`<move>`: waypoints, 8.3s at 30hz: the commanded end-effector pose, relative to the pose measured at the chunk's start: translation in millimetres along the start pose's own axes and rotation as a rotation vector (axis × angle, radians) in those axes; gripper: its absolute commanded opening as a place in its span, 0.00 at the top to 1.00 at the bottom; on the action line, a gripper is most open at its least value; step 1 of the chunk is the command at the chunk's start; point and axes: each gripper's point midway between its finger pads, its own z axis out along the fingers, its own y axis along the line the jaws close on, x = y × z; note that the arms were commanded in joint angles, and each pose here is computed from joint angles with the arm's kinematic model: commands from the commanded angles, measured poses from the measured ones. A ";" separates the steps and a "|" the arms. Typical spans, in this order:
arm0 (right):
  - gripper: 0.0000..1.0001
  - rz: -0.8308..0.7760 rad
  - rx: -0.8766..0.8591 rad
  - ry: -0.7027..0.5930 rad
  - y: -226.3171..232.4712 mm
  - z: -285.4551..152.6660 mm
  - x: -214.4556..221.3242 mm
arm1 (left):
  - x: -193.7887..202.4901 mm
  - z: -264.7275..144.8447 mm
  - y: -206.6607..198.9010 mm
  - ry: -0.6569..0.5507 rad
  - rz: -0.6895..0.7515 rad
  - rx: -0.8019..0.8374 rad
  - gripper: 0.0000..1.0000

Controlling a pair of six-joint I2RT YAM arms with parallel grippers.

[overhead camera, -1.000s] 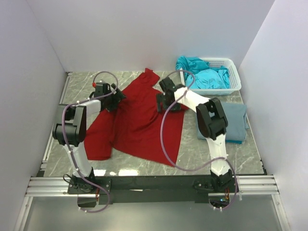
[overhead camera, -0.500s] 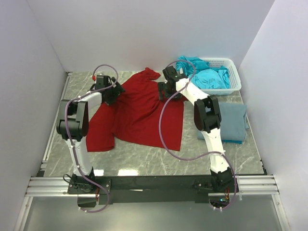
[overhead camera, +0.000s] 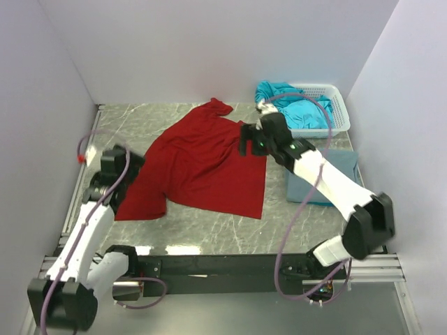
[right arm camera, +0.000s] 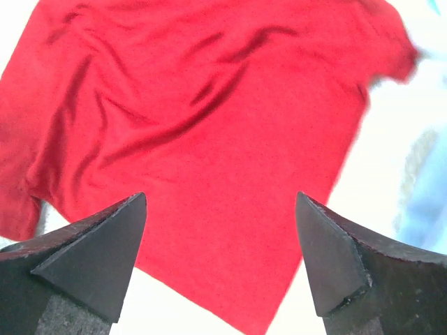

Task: Fold and stack the t-shirts
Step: Flatten the tshirt out, then fold the tshirt

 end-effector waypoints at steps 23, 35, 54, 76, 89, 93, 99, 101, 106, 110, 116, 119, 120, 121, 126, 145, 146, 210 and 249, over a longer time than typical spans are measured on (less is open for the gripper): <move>0.05 0.190 0.120 -0.081 -50.0 -15.6 21.4 | 54.6 7.6 203.1 -0.016 -0.201 -0.621 0.18; 0.05 0.189 0.151 -0.063 -56.3 -11.5 24.6 | 78.0 20.9 217.2 0.081 -0.157 -0.631 0.34; 0.05 0.186 0.166 -0.066 -66.0 -15.0 25.5 | 61.9 19.0 186.2 0.095 -0.113 -0.526 1.00; 0.09 0.056 0.123 0.421 -14.5 -38.0 209.0 | 7.7 7.9 95.7 -0.064 -0.190 -0.111 1.00; 0.19 0.065 0.146 0.520 -15.7 -27.6 244.4 | 14.7 7.6 95.7 -0.038 -0.185 -0.095 1.00; 0.21 0.059 0.158 0.548 -20.1 -26.2 256.0 | 12.4 6.7 97.8 -0.055 -0.189 -0.100 1.00; 0.27 0.043 0.186 0.591 -26.3 -23.0 268.9 | 11.6 7.2 101.0 -0.062 -0.190 -0.118 1.00; 0.32 0.040 0.192 0.594 -27.5 -21.4 271.0 | 11.7 7.2 100.9 -0.062 -0.192 -0.115 1.00; 0.42 0.048 0.186 0.593 -26.5 -22.1 271.6 | 10.3 6.7 100.6 -0.068 -0.194 -0.117 1.00; 0.58 0.051 0.201 0.595 -29.9 -22.8 273.8 | 7.8 6.5 106.5 -0.089 -0.197 -0.141 1.00; 0.80 0.066 0.245 0.608 -36.0 -24.1 279.6 | 6.8 5.1 110.6 -0.104 -0.196 -0.153 1.00; 1.00 0.065 0.269 0.589 -39.3 -26.1 274.8 | 8.0 4.6 111.7 -0.101 -0.197 -0.155 1.00; 1.00 0.068 0.268 0.577 -39.2 -27.0 271.5 | 8.0 4.5 110.9 -0.100 -0.196 -0.151 1.00; 1.00 0.065 0.267 0.566 -39.2 -27.6 268.8 | 7.9 4.6 109.5 -0.099 -0.196 -0.143 1.00; 1.00 0.078 0.232 0.437 -30.5 -34.2 229.7 | 8.0 2.6 98.1 -0.078 -0.164 -0.088 1.00; 1.00 0.114 0.143 -0.435 -24.6 -207.9 -64.3 | -186.4 -187.4 -101.7 -0.534 -0.149 0.492 0.99; 1.00 0.122 0.122 -0.480 -22.4 -226.4 -77.4 | -193.3 -199.4 -110.1 -0.548 -0.126 0.513 0.99; 1.00 0.181 0.102 0.053 -119.4 144.4 -67.4 | -81.8 273.6 -127.4 -0.078 0.376 0.297 0.99; 1.00 0.148 0.134 0.129 -115.4 61.5 -17.5 | -24.9 43.0 27.4 0.017 -0.007 -0.134 1.00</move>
